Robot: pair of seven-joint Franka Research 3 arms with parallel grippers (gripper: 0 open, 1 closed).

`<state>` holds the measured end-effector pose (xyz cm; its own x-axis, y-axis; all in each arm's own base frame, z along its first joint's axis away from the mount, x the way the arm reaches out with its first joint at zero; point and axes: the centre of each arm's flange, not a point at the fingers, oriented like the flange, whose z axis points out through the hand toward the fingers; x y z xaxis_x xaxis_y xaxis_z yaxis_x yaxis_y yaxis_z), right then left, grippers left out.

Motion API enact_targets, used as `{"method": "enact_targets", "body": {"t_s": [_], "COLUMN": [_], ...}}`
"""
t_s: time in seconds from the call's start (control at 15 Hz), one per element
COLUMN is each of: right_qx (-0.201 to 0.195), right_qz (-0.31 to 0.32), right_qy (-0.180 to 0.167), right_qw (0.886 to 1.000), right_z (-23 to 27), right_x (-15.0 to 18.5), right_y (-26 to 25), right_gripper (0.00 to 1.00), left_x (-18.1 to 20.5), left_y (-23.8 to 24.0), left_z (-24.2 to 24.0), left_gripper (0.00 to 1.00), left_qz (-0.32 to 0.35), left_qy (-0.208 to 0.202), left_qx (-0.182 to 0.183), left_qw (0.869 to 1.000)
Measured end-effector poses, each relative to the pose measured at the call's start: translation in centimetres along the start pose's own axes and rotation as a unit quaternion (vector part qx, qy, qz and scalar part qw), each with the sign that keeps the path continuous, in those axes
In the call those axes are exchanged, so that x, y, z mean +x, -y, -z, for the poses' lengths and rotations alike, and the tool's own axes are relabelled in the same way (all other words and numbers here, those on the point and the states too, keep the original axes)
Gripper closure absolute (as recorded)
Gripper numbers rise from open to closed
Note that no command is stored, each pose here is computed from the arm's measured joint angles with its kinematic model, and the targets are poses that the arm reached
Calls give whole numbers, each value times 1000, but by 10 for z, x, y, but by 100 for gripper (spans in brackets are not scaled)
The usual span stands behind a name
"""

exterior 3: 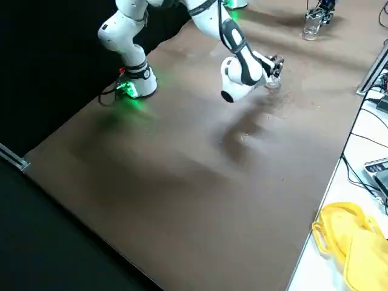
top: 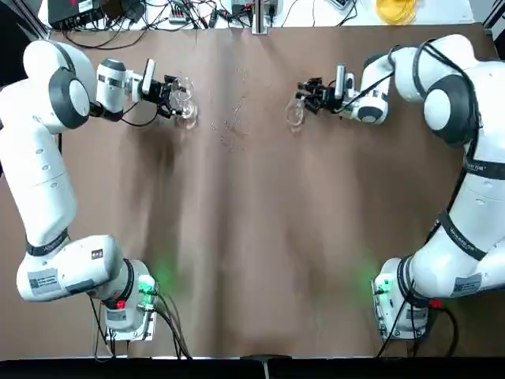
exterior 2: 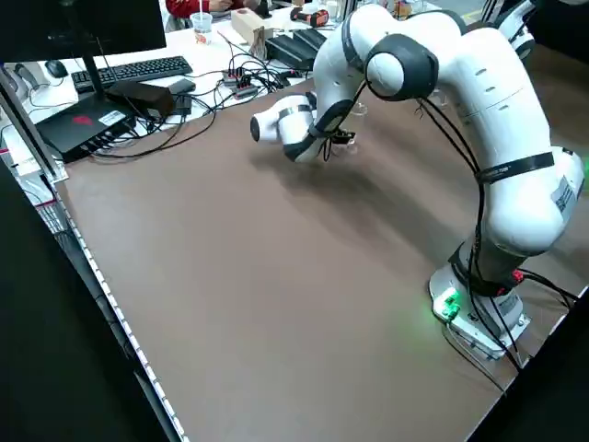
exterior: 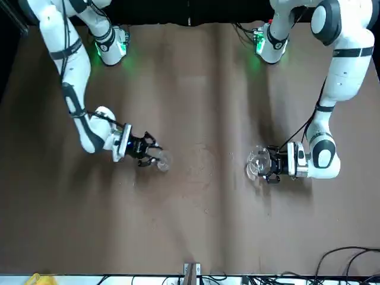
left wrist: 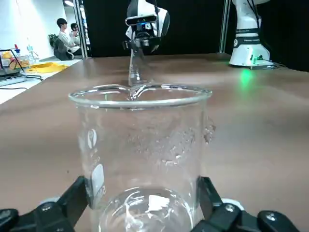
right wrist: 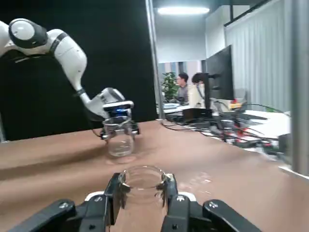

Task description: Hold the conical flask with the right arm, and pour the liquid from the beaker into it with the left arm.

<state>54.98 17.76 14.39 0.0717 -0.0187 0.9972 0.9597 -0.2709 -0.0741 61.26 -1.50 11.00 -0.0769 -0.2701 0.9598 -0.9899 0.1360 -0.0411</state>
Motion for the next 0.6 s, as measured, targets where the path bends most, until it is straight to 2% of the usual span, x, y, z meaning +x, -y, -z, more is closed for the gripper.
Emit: {"method": "enact_targets", "body": {"t_s": [0.27, 0.6], "right_qx": [29, 39], "right_qz": [11, 43], "right_qy": [55, 86], "right_qw": [998, 995], "right_z": [97, 217], "right_x": [11, 26], "right_y": [-42, -75], "right_gripper": [60, 60], "left_x": [-25, -31], "left_y": [-12, -14], "left_z": [3, 8], "left_gripper": [4, 4], "left_qz": [-11, -7], "left_qy": [-16, -21], "left_qx": [10, 17], "left_qw": [1000, 1000]}}
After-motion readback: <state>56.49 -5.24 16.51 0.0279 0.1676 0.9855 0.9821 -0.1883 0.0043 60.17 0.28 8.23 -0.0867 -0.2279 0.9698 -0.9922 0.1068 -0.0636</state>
